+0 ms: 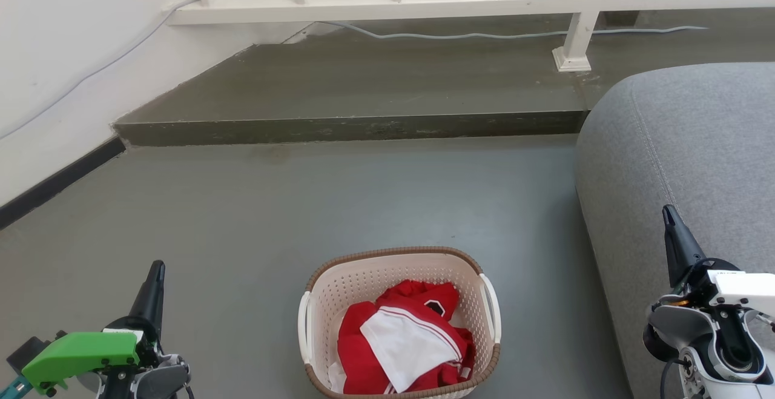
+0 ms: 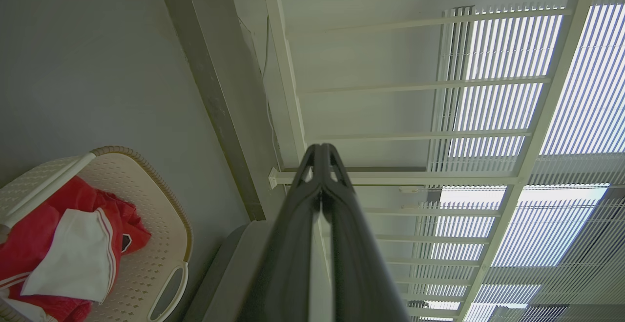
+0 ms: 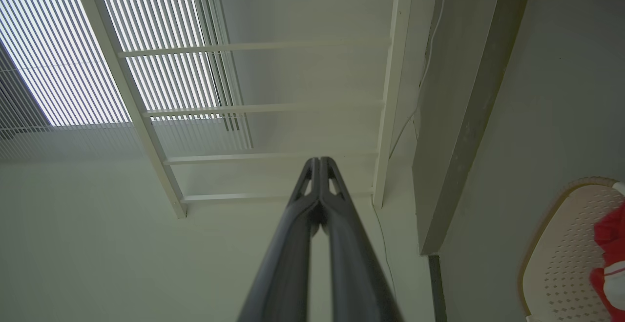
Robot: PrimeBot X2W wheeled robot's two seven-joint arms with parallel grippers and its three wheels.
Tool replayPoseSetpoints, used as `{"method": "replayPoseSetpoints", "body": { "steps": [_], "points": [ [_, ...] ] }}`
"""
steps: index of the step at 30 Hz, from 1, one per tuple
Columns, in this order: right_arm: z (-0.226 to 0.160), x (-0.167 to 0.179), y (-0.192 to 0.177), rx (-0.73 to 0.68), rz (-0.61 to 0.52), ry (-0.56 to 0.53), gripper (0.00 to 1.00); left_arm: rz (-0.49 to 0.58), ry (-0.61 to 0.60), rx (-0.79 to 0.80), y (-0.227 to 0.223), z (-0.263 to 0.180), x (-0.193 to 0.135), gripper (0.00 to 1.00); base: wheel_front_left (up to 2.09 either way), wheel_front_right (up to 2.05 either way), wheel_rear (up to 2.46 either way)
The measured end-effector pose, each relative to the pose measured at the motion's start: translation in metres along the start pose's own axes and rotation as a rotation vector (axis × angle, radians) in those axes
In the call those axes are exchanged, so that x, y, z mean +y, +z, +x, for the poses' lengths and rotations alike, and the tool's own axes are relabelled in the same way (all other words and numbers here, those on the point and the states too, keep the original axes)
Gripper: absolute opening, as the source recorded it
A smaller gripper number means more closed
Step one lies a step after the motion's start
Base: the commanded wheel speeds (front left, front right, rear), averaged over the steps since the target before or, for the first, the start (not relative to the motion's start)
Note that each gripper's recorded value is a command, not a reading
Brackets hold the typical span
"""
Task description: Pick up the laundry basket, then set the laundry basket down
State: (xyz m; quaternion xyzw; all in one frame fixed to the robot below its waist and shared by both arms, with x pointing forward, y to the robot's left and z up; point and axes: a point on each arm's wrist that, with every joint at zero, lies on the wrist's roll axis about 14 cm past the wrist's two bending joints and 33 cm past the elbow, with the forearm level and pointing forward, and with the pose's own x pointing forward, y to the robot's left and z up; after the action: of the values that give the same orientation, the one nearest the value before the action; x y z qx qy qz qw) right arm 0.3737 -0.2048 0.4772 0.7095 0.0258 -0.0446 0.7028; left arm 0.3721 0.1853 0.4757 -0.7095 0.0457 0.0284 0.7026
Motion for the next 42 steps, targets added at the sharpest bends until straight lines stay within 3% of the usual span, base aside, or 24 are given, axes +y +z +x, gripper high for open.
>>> {"method": "replayPoseSetpoints", "body": {
  "steps": [42],
  "points": [
    [-0.0002,-0.0016,0.0005,-0.004,0.005,-0.005,0.00,-0.001,0.011,0.003,0.0003,-0.0003,0.0038,0.00,0.00,0.00,0.00]
  ]
}}
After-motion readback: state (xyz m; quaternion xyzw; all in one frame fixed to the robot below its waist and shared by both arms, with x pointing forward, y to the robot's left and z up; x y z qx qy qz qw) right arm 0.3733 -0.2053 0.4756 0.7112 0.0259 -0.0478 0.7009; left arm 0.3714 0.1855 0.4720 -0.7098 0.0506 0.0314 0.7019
